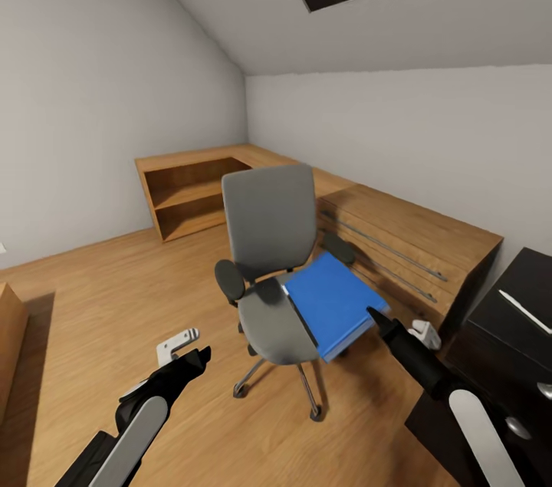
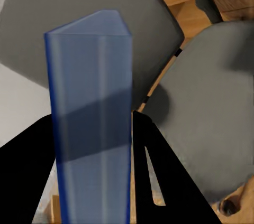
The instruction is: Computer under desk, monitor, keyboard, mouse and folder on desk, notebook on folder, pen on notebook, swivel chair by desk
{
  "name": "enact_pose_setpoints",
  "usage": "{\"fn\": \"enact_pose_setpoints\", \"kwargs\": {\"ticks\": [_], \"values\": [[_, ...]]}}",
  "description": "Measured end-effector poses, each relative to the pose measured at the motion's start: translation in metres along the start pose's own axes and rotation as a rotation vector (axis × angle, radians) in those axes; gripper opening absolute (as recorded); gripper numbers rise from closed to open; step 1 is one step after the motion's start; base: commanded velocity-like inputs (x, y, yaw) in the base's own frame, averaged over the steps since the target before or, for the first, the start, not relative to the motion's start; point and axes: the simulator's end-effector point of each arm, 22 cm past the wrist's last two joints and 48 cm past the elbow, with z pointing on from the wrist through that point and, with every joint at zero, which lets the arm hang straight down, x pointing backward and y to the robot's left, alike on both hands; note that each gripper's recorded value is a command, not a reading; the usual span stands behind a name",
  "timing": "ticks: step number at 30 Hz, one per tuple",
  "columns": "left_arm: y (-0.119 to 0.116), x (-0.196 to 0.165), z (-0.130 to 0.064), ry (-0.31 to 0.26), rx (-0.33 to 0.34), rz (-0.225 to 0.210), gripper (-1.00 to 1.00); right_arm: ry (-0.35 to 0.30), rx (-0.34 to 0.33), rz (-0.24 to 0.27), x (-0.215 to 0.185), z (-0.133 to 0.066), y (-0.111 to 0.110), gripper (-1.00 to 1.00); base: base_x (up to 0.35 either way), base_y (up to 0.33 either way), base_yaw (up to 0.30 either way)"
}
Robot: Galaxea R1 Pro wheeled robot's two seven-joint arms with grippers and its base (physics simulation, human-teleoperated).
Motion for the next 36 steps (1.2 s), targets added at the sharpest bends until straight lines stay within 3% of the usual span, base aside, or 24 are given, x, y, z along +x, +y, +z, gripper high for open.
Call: {"fn": "enact_pose_setpoints", "kwargs": {"ticks": [2,6,9,23,36], "values": [[-0.001,-0.002,-0.002,0.001,0.000,0.000,1.00,0.002,-0.027,0.008,-0.001,-0.002,0.009,-1.00,0.000,0.000,0.000],[-0.003,-0.007,-0.006,0.002,-0.001,0.000,1.00,0.017,-0.151,0.017,0.004,-0.012,0.036,-1.00,0.000,0.000,0.000],[-0.005,-0.011,-0.010,0.002,-0.001,0.000,1.00,0.024,-0.177,0.015,0.004,-0.015,0.044,-1.00,0.000,0.000,0.000],[-0.014,-0.028,-0.025,0.004,-0.001,0.002,1.00,-0.025,-0.179,0.016,-0.020,-0.019,0.064,-1.00,0.000,0.000,-0.014],[-0.019,-0.044,-0.039,0.002,-0.004,0.002,1.00,-0.029,-0.176,0.013,-0.033,-0.023,0.081,-1.00,0.000,0.000,-0.243]]}}
